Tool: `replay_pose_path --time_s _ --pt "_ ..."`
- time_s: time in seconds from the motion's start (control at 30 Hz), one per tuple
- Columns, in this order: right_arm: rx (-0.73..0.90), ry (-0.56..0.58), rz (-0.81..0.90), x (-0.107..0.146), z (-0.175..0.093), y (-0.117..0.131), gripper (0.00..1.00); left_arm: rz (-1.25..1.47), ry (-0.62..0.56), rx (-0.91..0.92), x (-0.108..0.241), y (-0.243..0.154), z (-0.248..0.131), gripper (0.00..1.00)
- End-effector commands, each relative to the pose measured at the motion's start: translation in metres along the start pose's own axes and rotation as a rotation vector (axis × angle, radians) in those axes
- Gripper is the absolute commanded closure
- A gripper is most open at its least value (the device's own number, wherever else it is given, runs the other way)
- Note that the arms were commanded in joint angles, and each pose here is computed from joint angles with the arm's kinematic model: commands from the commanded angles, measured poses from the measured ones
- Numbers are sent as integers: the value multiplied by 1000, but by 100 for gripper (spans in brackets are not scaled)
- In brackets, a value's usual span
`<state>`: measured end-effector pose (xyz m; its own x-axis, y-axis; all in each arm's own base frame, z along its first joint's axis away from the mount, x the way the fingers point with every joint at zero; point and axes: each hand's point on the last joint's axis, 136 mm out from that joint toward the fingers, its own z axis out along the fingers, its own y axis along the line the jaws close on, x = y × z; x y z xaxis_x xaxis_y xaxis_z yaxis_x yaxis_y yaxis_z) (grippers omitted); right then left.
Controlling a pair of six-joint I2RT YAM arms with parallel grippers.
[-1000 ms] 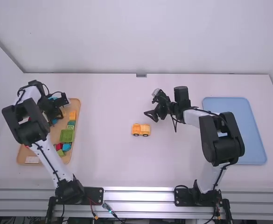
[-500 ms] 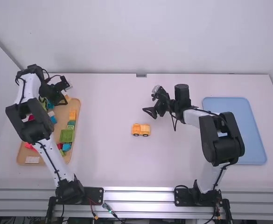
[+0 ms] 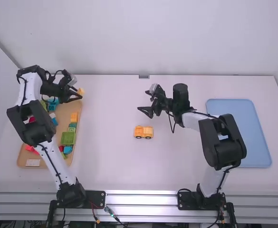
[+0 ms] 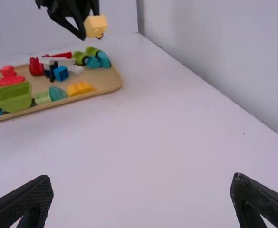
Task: Assemble lego blocks to make yellow taxi
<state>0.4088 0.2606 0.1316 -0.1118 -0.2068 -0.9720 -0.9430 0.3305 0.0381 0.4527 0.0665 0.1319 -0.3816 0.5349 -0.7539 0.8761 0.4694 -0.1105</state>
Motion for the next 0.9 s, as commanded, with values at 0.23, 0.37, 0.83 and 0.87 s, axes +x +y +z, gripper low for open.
replay_pose_path --time_s 0.23,0.37,0.83,0.87 --pt "0 -30 18 -18 -6 -4 1 -61 322 -217 17 38 49 98" --pt "0 -31 14 -18 -6 -4 1 -16 283 -183 7 25 66 98" --pt "-95 -121 -86 -41 -8 12 1 206 -113 -23 -93 -78 90 98" --pt "-111 -133 -99 -44 -9 15 1 222 -141 4 -101 -88 94 98"
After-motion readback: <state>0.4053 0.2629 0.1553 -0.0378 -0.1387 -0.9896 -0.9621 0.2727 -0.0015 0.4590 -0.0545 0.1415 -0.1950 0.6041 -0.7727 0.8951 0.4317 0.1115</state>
